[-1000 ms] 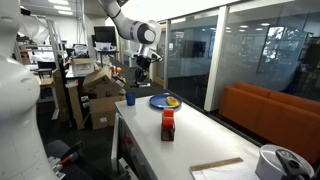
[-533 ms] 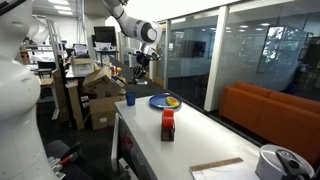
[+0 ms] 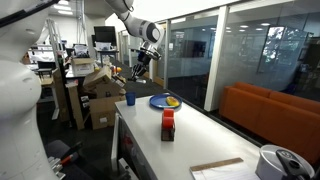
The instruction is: Pick the marker and put it in the cup
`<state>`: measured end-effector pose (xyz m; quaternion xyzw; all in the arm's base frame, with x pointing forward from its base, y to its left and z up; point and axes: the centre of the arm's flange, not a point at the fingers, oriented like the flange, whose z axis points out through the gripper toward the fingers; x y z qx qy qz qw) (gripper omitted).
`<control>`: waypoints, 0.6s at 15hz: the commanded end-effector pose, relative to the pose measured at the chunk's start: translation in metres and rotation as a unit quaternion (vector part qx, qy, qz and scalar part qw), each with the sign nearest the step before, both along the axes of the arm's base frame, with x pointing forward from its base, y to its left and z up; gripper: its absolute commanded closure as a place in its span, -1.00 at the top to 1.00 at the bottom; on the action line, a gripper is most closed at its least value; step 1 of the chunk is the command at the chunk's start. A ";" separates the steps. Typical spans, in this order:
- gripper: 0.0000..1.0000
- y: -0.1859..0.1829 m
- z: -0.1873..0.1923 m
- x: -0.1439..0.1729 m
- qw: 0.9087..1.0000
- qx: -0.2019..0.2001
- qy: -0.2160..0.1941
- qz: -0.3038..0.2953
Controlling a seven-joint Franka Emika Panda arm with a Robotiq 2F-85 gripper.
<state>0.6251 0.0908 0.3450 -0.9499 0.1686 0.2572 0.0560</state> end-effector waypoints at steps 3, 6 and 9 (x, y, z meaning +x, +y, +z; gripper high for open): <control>-0.91 -0.001 0.001 0.017 0.999 0.004 0.049 0.020; -0.91 -0.025 -0.008 0.020 0.998 0.002 0.044 -0.039; -0.91 -0.069 -0.019 0.021 0.991 0.003 0.052 -0.122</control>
